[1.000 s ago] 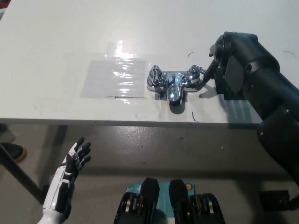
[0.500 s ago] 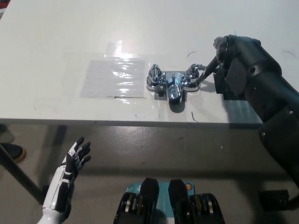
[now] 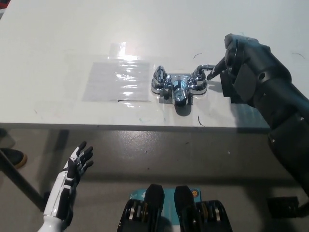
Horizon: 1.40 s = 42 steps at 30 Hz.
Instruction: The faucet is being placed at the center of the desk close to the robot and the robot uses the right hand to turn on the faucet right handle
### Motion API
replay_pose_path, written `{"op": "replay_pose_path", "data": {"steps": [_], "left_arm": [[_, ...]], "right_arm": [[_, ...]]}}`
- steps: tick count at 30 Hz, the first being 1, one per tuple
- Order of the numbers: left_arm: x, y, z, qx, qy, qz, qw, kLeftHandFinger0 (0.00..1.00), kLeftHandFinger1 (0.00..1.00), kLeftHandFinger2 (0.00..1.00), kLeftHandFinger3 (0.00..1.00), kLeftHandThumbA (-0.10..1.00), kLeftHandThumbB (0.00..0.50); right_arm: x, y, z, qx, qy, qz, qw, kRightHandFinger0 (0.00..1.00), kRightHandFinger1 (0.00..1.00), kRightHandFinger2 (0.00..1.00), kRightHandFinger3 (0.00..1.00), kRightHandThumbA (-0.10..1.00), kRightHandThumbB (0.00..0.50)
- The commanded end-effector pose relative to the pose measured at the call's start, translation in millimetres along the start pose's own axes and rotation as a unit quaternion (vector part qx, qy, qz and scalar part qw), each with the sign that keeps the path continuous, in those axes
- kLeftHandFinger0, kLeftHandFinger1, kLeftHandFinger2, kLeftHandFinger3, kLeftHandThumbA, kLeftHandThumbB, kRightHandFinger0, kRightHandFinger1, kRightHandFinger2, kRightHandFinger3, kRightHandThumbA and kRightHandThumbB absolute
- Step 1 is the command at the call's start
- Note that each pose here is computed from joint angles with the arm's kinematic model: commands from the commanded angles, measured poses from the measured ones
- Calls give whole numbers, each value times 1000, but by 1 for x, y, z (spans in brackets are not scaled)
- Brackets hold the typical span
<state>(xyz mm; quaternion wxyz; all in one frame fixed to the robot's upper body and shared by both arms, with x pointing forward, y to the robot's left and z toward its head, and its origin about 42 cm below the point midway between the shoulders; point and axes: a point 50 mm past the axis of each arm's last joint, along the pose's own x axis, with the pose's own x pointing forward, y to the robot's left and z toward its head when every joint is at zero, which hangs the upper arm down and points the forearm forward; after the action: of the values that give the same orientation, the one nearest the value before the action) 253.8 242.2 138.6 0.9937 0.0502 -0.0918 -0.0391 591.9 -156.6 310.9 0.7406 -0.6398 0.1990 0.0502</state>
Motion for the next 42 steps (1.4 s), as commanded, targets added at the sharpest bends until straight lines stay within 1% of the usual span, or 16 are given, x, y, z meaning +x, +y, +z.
{"op": "replay_pose_path", "data": {"steps": [1, 5, 8, 9, 10, 12, 14, 16, 21, 24, 26, 28, 29, 31, 32, 42], "left_arm": [[4, -1, 13, 4, -35, -5, 999, 1000, 1000, 1000, 1000, 1000, 197], [4, -2, 13, 5, -32, -11, 999, 1000, 1000, 1000, 1000, 1000, 203], [4, 0, 14, 3, -32, -11, 999, 1000, 1000, 1000, 1000, 1000, 194], [5, 1, 15, 4, -32, -8, 999, 1000, 1000, 1000, 1000, 1000, 199], [6, 2, 15, 3, -32, -8, 999, 1000, 1000, 1000, 1000, 1000, 195], [7, 3, 15, 2, -31, -9, 999, 1000, 1000, 1000, 1000, 1000, 206], [8, 4, 14, -1, -29, -8, 1000, 1000, 1000, 1000, 1000, 1000, 220], [10, 4, 15, -2, -30, -8, 1000, 1000, 1000, 1000, 1000, 1000, 218], [13, 4, 16, 0, -31, -13, 999, 1000, 1000, 1000, 1000, 1000, 210], [24, 4, 20, 0, -39, -15, 999, 1000, 1000, 1000, 1000, 1000, 211], [35, 4, 23, 0, -51, -16, 999, 1000, 1000, 1000, 1000, 1000, 208], [43, 5, 26, 1, -57, -18, 998, 1000, 1000, 1000, 1000, 1000, 206], [45, 6, 28, 1, -60, -19, 998, 1000, 1000, 1000, 1000, 1000, 194], [50, 7, 30, 2, -68, -13, 998, 1000, 1000, 1000, 1000, 1000, 178], [52, 8, 33, 3, -71, -12, 997, 1000, 1000, 1000, 1000, 1000, 171], [74, 13, 45, 5, -102, -9, 995, 1000, 1000, 1000, 1000, 1000, 144]], "right_arm": [[-3, -48, -12, -14, 1, -70, 997, 1000, 1000, 1000, 1000, 979, 359], [0, -49, -24, 57, -41, -6, 998, 1000, 1000, 1000, 1000, 971, 330], [-1, -51, -29, 90, -111, 101, 985, 1000, 1000, 1000, 1000, 1000, 281], [-2, -52, -30, 94, -127, 129, 979, 1000, 1000, 1000, 1000, 1000, 338], [-4, -54, -30, 96, -145, 148, 974, 1000, 1000, 1000, 1000, 1000, 325], [-8, -59, -30, 108, -170, 180, 963, 1000, 1000, 1000, 1000, 1000, 404], [-17, -67, -30, 131, -215, 198, 947, 1000, 1000, 1000, 1000, 1000, 429], [-30, -77, -31, 183, -246, 214, 927, 1000, 1000, 1000, 1000, 897, 498], [-82, -111, -39, 169, -360, 231, 888, 1000, 1000, 1000, 1000, 1000, 500], [-116, -142, -48, 191, -399, 182, 878, 1000, 1000, 1000, 1000, 878, 500], [-143, -169, -56, 193, -437, 131, 869, 1000, 1000, 1000, 1000, 873, 459], [-162, -193, -65, 181, -445, 85, 873, 1000, 1000, 1000, 1000, 878, 478], [-171, -202, -69, 181, -453, 67, 870, 1000, 1000, 1000, 1000, 860, 449], [-195, -226, -80, 184, -476, 22, 860, 1000, 1000, 1000, 1000, 843, 453], [-207, -236, -86, 182, -480, -8, 858, 1000, 1000, 1000, 1000, 852, 489], [-263, -295, -152, 195, -434, -188, 860, 1000, 1000, 1000, 1000, 791, 497]]}}
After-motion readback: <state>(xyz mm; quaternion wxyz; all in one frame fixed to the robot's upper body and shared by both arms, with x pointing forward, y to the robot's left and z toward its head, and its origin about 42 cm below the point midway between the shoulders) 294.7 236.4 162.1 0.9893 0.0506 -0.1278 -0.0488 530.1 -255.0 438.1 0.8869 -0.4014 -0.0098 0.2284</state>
